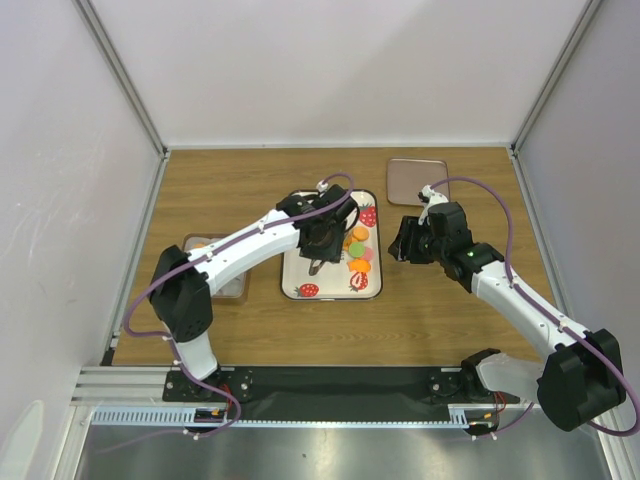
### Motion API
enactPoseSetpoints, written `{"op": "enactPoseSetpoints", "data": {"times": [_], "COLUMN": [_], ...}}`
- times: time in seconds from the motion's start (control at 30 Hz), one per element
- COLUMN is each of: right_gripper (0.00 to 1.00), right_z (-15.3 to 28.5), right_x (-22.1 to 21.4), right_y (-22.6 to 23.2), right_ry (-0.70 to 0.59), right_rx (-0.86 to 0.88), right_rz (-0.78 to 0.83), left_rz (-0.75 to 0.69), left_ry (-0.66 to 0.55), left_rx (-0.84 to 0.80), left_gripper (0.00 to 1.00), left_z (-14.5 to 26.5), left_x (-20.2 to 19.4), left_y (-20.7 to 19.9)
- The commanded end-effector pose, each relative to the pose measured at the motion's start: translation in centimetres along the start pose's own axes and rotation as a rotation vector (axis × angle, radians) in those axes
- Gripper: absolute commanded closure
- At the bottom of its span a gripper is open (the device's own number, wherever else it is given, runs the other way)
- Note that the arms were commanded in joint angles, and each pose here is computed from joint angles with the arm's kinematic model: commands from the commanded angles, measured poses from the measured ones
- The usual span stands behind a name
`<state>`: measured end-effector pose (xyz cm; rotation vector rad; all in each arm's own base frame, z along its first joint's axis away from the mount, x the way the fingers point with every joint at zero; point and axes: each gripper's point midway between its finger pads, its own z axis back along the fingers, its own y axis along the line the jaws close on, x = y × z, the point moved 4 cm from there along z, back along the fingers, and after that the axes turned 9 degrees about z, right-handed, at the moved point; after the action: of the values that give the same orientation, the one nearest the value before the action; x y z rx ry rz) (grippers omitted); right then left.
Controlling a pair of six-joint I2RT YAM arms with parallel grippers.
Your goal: Pack the cookies
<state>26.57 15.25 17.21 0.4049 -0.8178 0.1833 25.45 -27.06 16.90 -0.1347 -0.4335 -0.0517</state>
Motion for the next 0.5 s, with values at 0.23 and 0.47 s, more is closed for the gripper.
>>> {"op": "enactPoseSetpoints", "data": {"times": [0.23, 0.47], "right_gripper": [0.48, 0.49], "right_z": [0.07, 0.07], "right_x": [0.86, 0.85], "right_y": [0.13, 0.19], "right_ry": [-0.026, -0.025], "right_rx": [0.011, 0.016], "right_rz": [0.017, 0.017], "left_rz": [-0.045, -0.057], "left_ry": [-0.031, -0.024], "left_rx": [-0.006, -0.005], "left_gripper": [0.50, 0.50], "left_z": [-0.07, -0.01], "left_x": [0.72, 0.33], "left_y": [-1.23, -1.27]}}
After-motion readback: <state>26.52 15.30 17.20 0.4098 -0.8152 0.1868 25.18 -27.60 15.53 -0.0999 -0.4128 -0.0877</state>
